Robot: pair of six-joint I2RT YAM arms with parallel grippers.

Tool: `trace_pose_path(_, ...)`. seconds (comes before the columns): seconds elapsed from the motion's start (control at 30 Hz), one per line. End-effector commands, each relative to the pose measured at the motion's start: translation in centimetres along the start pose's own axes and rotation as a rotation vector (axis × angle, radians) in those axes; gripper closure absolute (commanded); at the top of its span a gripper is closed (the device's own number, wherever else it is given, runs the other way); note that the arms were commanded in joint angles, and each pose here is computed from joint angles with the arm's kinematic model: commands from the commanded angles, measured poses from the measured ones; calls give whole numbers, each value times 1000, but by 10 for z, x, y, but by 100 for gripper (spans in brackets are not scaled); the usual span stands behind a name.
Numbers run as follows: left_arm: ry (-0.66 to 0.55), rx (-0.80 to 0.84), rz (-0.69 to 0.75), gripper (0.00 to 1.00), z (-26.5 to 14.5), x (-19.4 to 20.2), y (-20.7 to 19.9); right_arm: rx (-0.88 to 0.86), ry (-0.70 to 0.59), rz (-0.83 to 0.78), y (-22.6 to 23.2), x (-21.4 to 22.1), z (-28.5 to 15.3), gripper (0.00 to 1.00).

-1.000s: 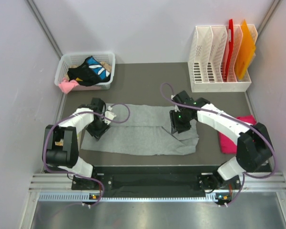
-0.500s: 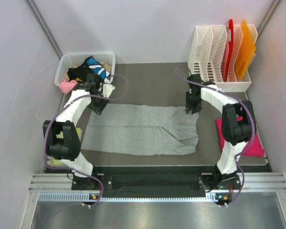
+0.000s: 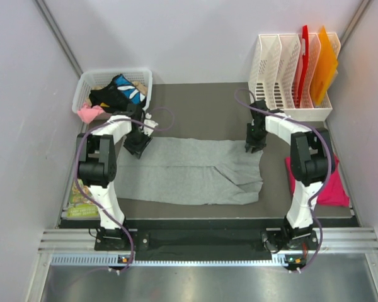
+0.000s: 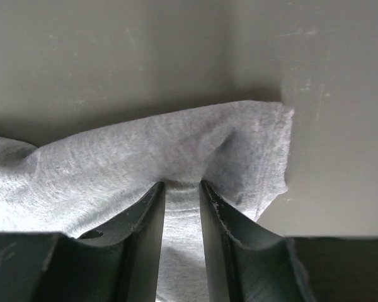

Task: Fold and stack the t-shirts
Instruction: Fold the flattened tshirt in 1/3 of the way

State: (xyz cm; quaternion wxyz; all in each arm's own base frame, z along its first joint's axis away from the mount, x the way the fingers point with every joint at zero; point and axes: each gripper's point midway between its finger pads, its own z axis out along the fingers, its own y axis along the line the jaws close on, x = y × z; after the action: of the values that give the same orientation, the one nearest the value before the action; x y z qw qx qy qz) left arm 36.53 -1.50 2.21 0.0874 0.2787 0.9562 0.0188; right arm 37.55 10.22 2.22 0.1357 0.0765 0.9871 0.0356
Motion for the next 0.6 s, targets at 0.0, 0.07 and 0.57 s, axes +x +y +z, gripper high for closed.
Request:
trace_pose_path(0.0, 7, -46, -38, 57, 8, 11, 24, 132, 8, 89, -56, 0, 18, 70)
trace_pose_path(0.07, 33, -53, -54, 57, 11, 30, 31, 141, 2, 104, -67, -3, 14, 70)
trace_pose_path(0.57, -26, 24, -142, 56, -1, 27, 28, -49, -20, 91, -16, -41, 22, 70)
